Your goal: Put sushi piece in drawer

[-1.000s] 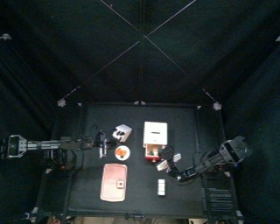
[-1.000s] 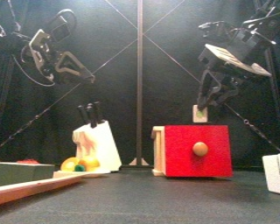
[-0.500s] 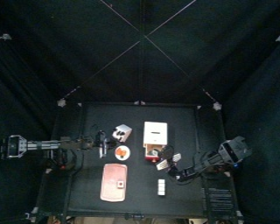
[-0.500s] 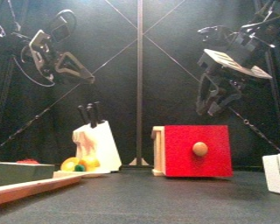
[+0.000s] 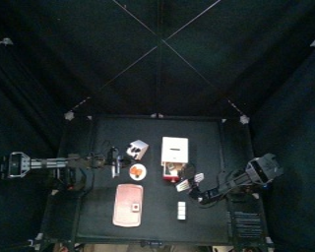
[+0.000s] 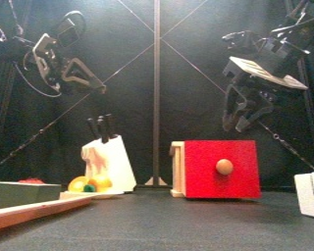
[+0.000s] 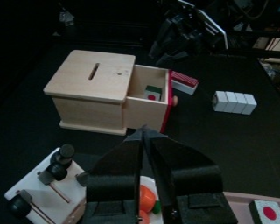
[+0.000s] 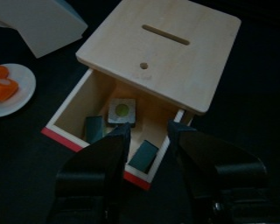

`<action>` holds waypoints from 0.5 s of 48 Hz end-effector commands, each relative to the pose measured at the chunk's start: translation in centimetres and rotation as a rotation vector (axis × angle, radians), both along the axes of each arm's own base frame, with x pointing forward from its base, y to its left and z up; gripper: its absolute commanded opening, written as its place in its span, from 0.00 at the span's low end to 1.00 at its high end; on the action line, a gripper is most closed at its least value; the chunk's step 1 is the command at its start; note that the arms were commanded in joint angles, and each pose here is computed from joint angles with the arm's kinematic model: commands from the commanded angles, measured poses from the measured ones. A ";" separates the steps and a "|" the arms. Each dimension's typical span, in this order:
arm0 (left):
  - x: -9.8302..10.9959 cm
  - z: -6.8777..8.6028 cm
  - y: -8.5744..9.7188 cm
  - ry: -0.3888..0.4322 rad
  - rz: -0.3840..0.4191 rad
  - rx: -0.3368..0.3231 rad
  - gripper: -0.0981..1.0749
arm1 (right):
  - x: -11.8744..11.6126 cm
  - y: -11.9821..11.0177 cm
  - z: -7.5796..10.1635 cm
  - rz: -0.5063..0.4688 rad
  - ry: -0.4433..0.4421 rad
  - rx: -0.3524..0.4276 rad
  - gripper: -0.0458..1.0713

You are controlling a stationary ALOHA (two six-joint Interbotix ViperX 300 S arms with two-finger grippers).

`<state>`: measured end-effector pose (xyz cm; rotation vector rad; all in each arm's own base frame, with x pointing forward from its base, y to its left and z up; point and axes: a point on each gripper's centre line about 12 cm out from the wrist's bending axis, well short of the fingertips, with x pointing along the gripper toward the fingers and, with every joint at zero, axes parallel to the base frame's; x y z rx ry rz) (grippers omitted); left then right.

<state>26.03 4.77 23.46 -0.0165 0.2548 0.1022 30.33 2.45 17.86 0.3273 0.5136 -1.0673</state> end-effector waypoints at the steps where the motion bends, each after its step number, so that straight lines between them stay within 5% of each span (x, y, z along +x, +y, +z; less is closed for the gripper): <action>1: 0.2 0.6 0.1 -0.021 0.000 0.003 0.53 | 0.3 0.1 0.9 -0.003 -0.029 0.011 0.74; 24: 0.2 0.6 0.1 -0.021 0.001 0.002 0.53 | 1.8 0.5 2.5 0.047 -0.082 -0.001 0.74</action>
